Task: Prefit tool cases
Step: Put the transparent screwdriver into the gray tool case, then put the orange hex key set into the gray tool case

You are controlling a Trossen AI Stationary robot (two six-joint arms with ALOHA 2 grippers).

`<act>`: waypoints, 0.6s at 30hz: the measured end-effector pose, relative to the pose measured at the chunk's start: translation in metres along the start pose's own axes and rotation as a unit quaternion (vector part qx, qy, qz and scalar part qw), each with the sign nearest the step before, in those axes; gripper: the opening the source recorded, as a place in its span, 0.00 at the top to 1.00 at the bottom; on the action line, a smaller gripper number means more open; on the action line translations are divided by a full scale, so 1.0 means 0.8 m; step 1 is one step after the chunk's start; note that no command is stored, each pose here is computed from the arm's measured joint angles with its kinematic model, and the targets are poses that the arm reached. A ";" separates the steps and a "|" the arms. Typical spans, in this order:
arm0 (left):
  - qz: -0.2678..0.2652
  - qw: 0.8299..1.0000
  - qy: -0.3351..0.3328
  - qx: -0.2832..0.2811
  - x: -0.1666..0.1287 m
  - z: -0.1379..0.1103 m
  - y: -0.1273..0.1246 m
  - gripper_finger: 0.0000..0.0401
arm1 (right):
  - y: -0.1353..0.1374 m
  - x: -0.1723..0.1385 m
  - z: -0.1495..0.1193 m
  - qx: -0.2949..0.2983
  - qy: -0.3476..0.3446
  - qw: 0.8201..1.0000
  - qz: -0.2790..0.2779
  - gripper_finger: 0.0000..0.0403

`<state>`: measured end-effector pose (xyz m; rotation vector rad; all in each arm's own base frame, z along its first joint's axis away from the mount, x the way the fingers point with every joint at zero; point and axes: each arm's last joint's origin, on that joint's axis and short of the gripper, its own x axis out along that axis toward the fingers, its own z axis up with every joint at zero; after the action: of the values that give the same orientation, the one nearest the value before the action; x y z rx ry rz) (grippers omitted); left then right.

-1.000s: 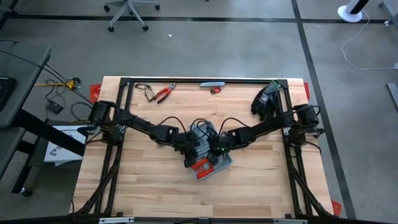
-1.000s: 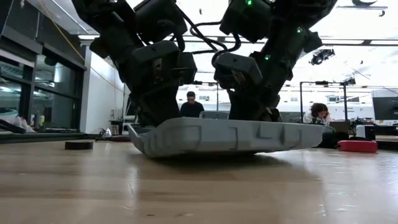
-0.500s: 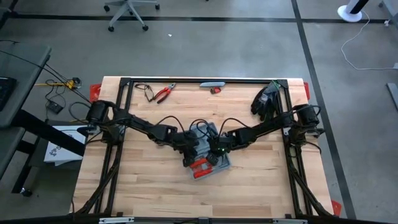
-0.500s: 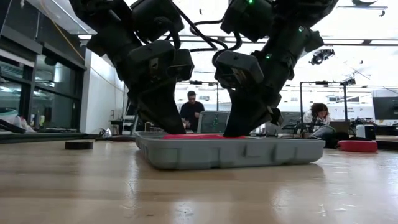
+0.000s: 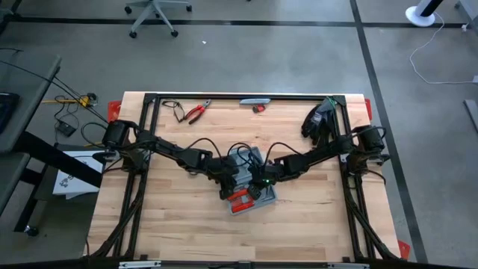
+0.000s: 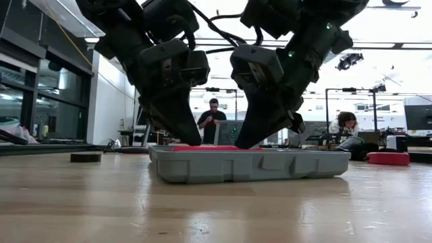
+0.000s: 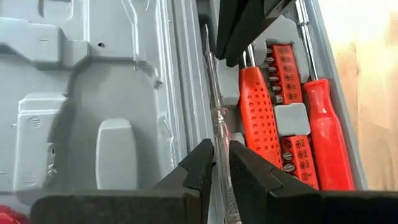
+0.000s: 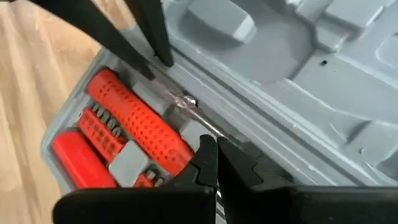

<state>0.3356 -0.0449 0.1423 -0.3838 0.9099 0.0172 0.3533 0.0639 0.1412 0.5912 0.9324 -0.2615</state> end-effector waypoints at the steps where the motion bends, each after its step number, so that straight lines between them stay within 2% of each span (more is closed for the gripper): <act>1: -0.001 1.000 0.000 -0.001 0.000 0.000 0.000 0.88 | 0.000 0.000 0.000 0.006 -0.003 1.000 -0.003 1.00; 4: -0.004 1.000 0.000 -0.001 -0.005 0.001 -0.001 0.88 | 0.003 -0.008 0.006 0.007 -0.029 1.000 -0.003 1.00; 9: -0.009 1.000 -0.022 -0.004 -0.025 0.012 -0.002 0.88 | 0.003 -0.041 0.030 -0.011 -0.074 0.997 0.019 1.00; 14: -0.001 0.998 -0.058 0.000 -0.054 0.024 -0.003 0.88 | -0.013 -0.080 0.051 -0.021 -0.104 0.994 -0.004 1.00; 18: -0.002 0.997 -0.081 -0.012 -0.067 0.009 0.003 0.88 | -0.039 -0.093 0.046 -0.011 -0.107 0.994 -0.017 1.00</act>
<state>0.3075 -0.0322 0.1870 -0.4008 0.7495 0.0559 0.3207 0.0147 0.2074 0.5154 0.7373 -0.3379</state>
